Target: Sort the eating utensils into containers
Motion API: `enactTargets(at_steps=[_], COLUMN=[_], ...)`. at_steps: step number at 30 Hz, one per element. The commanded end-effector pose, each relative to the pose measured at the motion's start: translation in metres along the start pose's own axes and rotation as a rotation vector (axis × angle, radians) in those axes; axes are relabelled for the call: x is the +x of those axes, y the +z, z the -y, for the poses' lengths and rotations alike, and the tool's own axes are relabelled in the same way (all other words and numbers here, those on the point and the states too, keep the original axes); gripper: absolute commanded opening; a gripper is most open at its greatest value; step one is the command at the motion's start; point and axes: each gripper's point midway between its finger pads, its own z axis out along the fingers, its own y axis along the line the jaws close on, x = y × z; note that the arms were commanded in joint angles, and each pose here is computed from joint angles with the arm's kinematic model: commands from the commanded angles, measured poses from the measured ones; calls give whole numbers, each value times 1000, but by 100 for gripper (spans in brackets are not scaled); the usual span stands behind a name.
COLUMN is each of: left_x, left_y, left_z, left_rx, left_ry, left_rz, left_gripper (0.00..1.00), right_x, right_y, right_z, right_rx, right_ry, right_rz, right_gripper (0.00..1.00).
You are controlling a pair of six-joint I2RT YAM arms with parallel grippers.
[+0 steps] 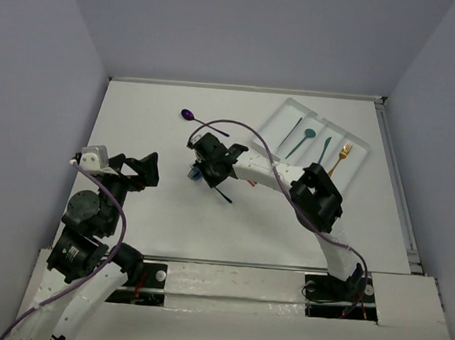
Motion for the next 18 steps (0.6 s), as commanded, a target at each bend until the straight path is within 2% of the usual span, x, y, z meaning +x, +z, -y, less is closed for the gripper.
enactTargets(at_steps=[1,5,11,14,15,17,18], left_x=[-14,-16,-17,-17,-17,-17,-17], left_y=[-2,-4,-5,-5,-5,-5,-5], left_z=[5,4,5,5,5,5,5], left_rx=[26,28,33,33,33,33,33], left_ry=[-13,-17,-19,-20,-20,-19,-19], left_rz=[58,65,69,68,68,69,68], left_gripper=[99,99,99,99,99,99,99], right_x=[16,39,40,33,27,16,9], right_y=[-39,-36,-25,-24,-28,-34,-38], right_z=[0,-14,-23,-16,-14,-9,-8], right_rx=[10,-12,-53,-9,5,29,34], right_ry=[-20,-42,28,54,59,62,61], right_rz=[-95,-157,-97,-50,-27,14,32], right_gripper=[0,0,0,26,42,54,56])
